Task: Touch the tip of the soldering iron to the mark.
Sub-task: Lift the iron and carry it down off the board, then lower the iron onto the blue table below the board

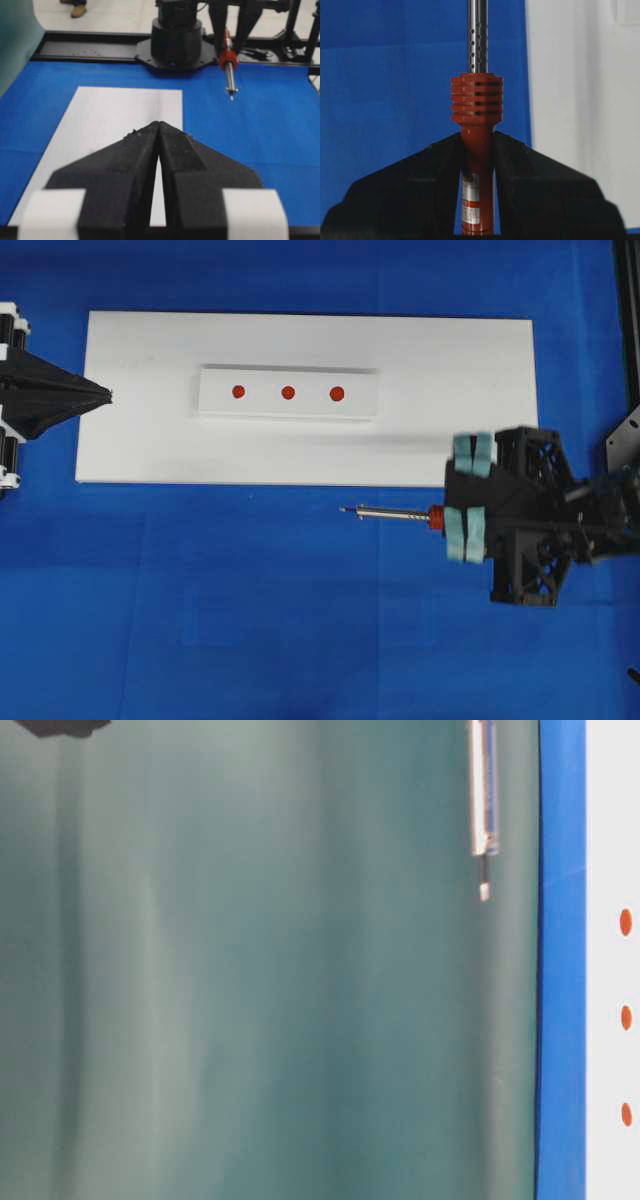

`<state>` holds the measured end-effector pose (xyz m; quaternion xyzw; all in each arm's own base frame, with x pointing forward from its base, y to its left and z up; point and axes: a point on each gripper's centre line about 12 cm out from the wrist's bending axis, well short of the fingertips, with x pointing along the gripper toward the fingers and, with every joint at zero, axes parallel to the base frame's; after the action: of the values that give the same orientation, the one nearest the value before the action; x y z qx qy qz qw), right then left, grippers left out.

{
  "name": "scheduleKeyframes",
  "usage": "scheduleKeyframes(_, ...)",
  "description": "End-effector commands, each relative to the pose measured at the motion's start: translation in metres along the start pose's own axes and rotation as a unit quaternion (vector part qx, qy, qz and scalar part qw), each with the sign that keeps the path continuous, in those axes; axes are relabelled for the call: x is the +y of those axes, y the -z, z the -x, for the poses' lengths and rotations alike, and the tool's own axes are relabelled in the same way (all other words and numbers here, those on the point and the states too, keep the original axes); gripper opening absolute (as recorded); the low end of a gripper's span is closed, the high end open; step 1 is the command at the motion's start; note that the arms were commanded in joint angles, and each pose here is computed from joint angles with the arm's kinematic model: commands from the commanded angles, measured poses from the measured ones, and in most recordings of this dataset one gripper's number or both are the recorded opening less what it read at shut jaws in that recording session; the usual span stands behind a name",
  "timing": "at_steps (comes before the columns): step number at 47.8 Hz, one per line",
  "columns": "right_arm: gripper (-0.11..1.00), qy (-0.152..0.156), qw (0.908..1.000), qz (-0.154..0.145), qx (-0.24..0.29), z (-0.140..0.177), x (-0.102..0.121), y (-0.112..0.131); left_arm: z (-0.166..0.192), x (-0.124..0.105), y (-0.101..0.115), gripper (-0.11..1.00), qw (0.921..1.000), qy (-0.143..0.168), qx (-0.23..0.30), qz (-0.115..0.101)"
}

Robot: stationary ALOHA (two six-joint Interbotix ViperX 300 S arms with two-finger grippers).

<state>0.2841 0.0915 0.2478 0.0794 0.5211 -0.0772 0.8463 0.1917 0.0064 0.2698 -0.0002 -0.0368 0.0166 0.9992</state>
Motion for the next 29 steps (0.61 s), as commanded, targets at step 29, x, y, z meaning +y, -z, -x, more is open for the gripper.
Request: scheduleKeyframes(29, 0.06, 0.023, 0.9990, 0.021, -0.033, -0.022, 0.036, -0.053, -0.001, 0.000, -0.006, 0.00, 0.9999, 0.001, -0.013, -0.001)
